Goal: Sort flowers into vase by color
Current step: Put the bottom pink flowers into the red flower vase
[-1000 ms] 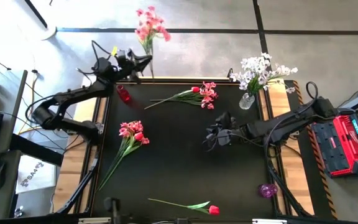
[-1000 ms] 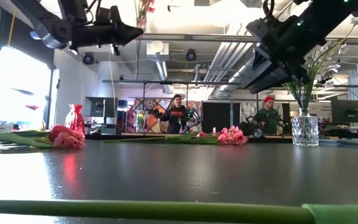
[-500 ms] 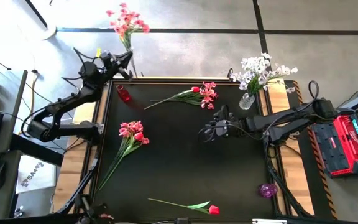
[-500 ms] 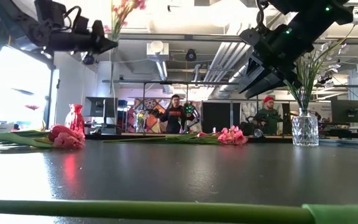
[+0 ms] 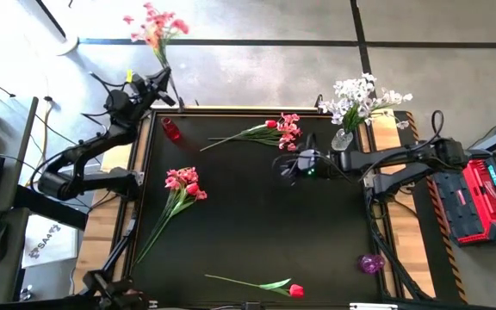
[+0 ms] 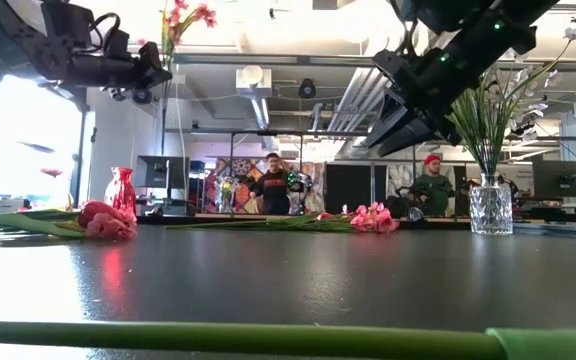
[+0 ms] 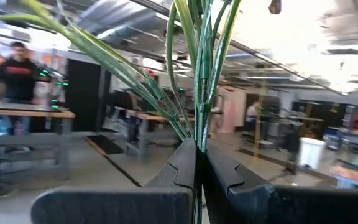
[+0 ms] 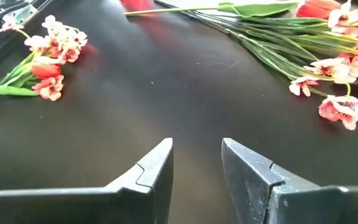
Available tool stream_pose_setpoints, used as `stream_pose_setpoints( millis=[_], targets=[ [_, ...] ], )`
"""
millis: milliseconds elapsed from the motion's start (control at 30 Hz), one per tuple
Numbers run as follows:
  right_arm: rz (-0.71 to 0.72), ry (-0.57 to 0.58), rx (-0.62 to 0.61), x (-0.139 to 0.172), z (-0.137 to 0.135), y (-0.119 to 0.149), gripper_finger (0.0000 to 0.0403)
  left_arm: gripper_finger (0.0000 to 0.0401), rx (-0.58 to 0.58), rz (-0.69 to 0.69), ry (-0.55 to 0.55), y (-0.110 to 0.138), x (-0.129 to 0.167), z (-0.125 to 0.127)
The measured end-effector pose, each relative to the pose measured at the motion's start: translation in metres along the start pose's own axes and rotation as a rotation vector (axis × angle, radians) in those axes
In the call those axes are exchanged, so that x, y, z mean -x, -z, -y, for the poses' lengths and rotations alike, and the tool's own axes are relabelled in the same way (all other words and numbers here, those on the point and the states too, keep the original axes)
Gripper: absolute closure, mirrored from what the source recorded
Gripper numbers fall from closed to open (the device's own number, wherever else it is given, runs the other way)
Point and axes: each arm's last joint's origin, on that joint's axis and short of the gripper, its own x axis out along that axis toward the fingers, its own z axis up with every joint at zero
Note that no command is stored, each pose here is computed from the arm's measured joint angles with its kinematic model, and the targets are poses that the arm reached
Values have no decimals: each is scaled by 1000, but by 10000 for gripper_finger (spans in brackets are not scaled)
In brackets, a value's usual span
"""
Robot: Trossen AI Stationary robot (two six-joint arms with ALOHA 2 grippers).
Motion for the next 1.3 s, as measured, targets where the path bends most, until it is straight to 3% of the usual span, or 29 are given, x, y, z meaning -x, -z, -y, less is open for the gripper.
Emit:
stream_pose_setpoints(
  millis=[200,400,633,933,1133,1300],
  targets=[
    [7,17,-18,-2,5,-4,277,401,-16,42,-87,-8,4,-5],
    [-1,10,-22,-2,6,-5,277,401,-54,57,-93,-12,6,-4],
    [-3,7,-36,-2,6,-5,277,401,0,-65,-108,-2,8,-6],
    [-14,-11,-44,-1,2,-1,277,401,-71,-212,-84,-13,31,4],
    [-5,0,-29,-1,3,-3,277,401,-76,-224,-68,-13,33,5],
    [-9,-2,-44,-2,4,-3,277,401,-101,-252,-65,1,39,4]
  ],
)
